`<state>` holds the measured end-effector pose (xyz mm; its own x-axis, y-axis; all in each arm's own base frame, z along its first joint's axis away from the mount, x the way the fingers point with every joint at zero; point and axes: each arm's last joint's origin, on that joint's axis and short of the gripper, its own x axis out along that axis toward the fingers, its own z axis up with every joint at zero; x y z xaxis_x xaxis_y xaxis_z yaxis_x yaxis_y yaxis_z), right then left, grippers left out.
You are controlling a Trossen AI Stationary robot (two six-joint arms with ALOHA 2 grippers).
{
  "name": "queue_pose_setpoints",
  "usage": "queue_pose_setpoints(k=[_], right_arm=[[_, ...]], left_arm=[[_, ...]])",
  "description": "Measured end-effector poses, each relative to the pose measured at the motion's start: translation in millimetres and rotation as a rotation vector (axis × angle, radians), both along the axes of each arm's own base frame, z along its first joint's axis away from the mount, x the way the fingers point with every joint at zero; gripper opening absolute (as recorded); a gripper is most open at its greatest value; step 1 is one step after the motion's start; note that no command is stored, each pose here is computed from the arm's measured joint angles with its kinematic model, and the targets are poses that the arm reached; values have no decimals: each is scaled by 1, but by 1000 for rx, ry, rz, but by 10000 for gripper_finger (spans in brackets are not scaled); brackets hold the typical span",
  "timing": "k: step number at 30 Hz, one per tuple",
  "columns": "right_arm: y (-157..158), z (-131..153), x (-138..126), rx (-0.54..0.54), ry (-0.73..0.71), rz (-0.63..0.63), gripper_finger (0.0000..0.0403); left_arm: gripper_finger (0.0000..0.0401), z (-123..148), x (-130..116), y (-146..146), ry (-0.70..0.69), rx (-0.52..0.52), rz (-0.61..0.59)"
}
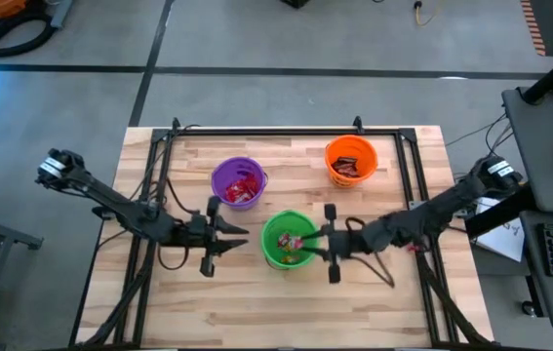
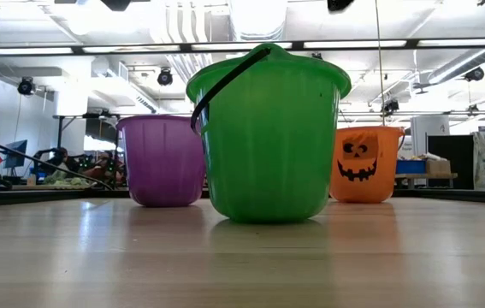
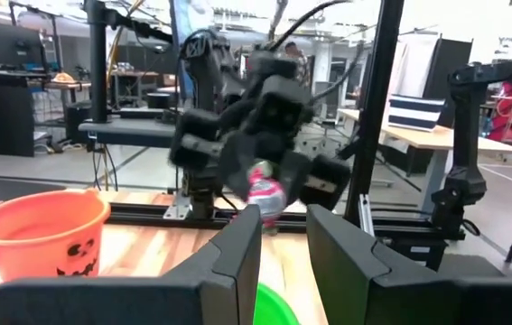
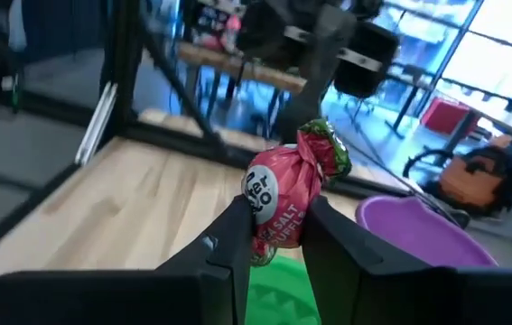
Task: Organize candy in baskets
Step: Put the pink candy into the green bucket
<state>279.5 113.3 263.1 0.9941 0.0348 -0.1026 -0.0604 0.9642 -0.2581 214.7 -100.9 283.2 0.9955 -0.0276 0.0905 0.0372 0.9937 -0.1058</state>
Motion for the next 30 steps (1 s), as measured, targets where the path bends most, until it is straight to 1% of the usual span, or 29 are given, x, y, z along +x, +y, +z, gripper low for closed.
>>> queue_pose_setpoints(k=[5,9,12,20,23,30], right_arm=[[-21,-21,-3,76,-98,0,73],[-27,-44,-1,75,-84,-23,70],[-29,-52,1,80,-95,-31,70],[-29,-58,3,85,-93,-34,70],[-30,-58,4,111,-92,-40,73],[-35,-59,5,135,-86,-57,119]], left_arm=[[77,5,-7,4,8,5,3],[77,8,-12,7,10,19,28],[77,9,-14,8,8,22,30],[77,8,-16,10,26,26,51],[77,8,-16,10,31,27,53],[77,7,-16,10,33,28,54]])
